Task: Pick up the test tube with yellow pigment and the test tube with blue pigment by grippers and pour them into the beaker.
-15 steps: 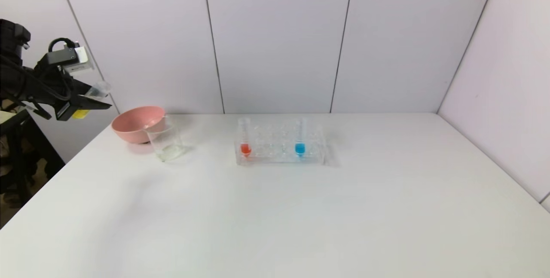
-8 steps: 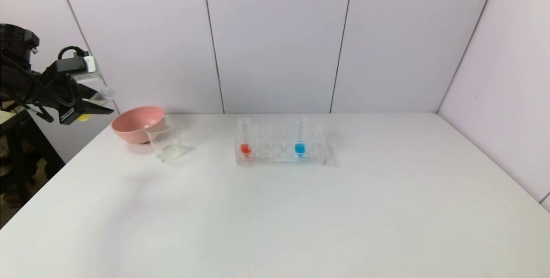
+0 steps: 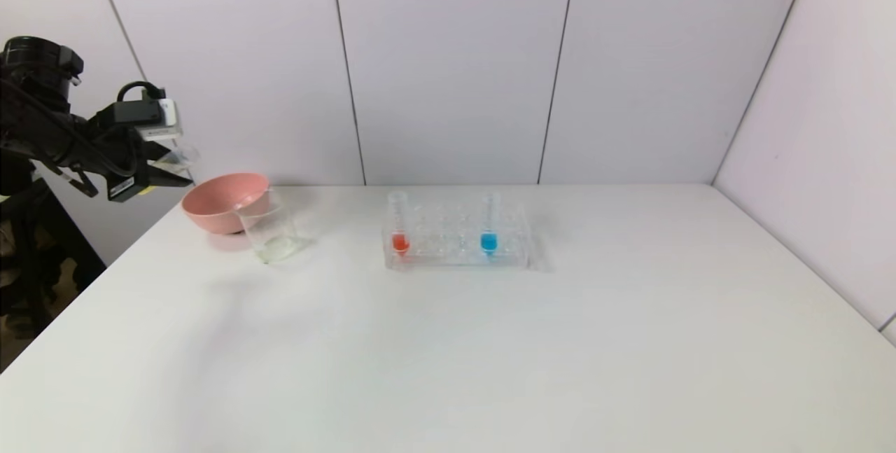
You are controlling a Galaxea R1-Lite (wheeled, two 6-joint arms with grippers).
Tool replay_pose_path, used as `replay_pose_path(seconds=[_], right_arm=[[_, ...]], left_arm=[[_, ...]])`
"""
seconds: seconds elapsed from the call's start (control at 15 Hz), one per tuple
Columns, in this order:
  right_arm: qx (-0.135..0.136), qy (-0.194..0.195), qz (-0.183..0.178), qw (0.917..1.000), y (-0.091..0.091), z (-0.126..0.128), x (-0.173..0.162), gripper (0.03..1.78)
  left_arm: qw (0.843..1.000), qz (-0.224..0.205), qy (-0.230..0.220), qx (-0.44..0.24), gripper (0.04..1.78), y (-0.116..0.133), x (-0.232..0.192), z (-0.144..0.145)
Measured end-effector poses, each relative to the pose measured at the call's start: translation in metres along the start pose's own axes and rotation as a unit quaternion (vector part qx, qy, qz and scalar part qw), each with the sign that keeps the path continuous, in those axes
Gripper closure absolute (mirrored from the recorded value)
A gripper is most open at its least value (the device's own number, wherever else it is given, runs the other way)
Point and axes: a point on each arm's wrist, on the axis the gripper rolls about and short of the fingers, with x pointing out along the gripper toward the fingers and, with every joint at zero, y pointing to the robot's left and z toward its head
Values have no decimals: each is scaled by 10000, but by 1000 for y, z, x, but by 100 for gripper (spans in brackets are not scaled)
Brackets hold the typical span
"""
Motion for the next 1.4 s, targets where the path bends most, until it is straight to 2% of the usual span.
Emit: replay_pose_path(seconds=[0.4, 0.73, 1.4], right_arm=[[0, 3, 5, 10000, 0, 0, 0, 10], [0, 2, 1, 10000, 0, 0, 0, 10], [0, 0, 3, 10000, 0, 0, 0, 10]], left_arm=[[9982, -31, 288, 530, 130, -1, 12, 5], [9964, -92, 278, 799, 130, -2, 23, 10], [9934, -145, 441, 1053, 130, -5, 31, 18]])
